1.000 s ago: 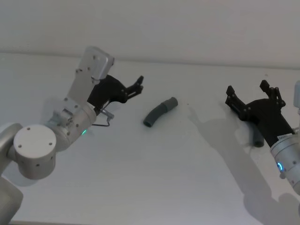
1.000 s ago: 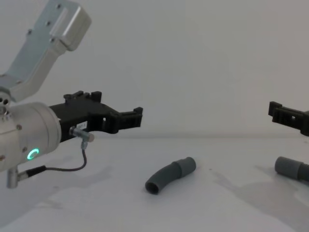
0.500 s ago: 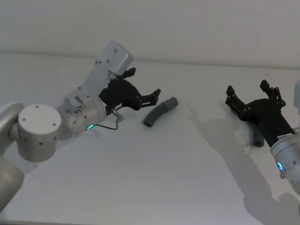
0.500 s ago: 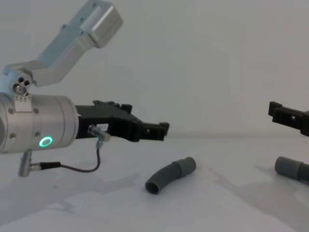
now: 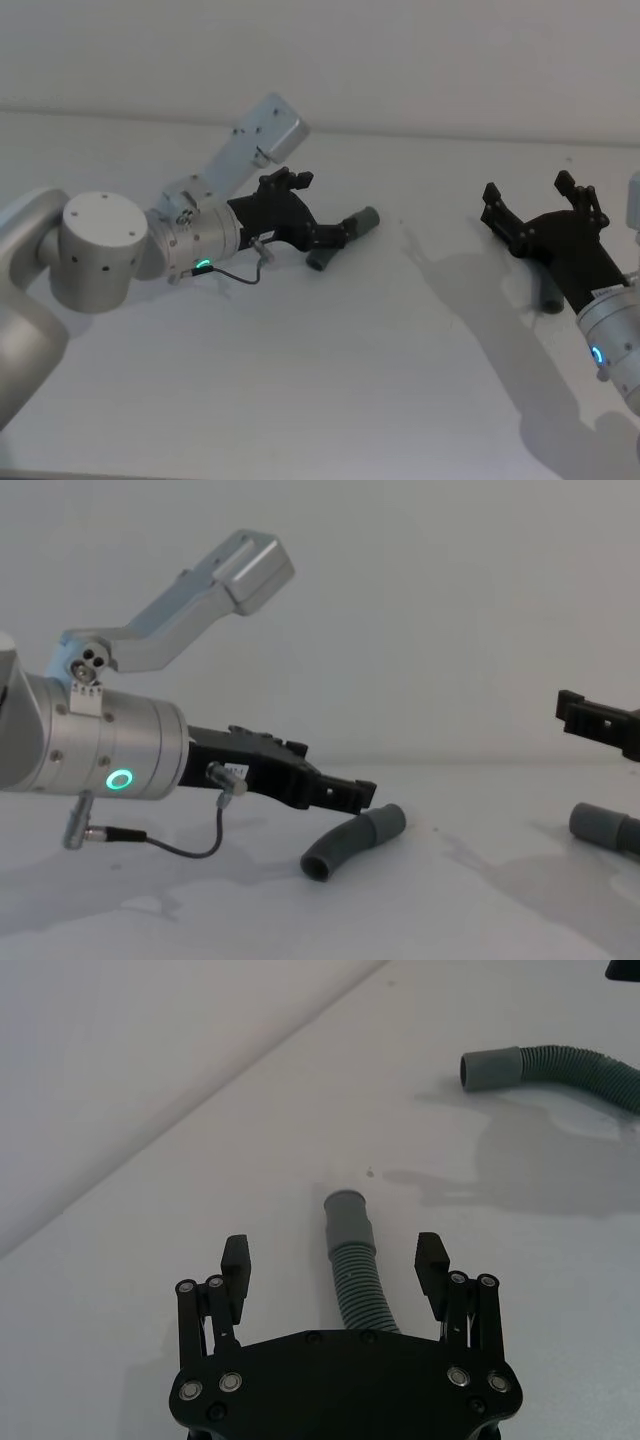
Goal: Use both hands to pick up one end of the pipe from the table, align the ends, and insert them.
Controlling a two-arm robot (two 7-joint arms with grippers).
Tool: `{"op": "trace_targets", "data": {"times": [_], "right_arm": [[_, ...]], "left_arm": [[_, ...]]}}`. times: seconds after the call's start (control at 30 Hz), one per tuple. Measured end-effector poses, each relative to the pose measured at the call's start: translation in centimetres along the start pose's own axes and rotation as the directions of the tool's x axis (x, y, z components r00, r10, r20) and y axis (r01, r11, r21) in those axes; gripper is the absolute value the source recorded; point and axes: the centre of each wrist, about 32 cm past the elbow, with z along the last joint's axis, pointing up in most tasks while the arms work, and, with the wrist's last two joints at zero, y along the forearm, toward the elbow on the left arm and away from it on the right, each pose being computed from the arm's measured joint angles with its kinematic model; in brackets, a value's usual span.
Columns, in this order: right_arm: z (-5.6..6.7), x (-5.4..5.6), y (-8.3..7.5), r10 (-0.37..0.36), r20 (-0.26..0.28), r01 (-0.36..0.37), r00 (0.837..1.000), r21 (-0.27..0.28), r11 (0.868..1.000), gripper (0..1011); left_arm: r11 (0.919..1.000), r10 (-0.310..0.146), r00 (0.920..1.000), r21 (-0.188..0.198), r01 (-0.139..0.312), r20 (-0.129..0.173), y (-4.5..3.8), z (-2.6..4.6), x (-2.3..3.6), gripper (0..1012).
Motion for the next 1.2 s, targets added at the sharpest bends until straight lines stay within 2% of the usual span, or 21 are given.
{"op": "trace_targets", "data": {"times": [0.23,0.37,0.57,0.8,1.2], "right_arm": [[0.0,0.0,0.0,0.0,0.0,0.0,1.0,0.0,1.0,1004],[0.0,0.0,0.0,0.0,0.0,0.0,1.0,0.0,1.0,1004],[0.0,0.0,0.0,0.0,0.0,0.0,1.0,0.0,1.0,1003],[0.0,0.0,0.0,0.0,0.0,0.0,1.0,0.0,1.0,1004],[0.0,0.0,0.0,0.0,0.0,0.0,1.0,0.0,1.0,1004]], "left_arm": [[0.9992,-0.033,0.9994,0.023,0.033,-0.008,-0.54,0.07,0.5,1000],[0.999,-0.036,0.9993,0.026,0.036,-0.01,-0.64,0.08,0.56,1000],[0.9991,-0.033,0.9994,0.027,0.034,-0.01,-0.78,0.13,0.44,1000],[0.999,-0.014,0.9996,0.042,0.015,-0.024,-1.13,0.28,0.26,1000],[0.9972,0.005,0.9988,0.074,-0.001,-0.049,-2.28,0.6,-0.01,1000]]}}
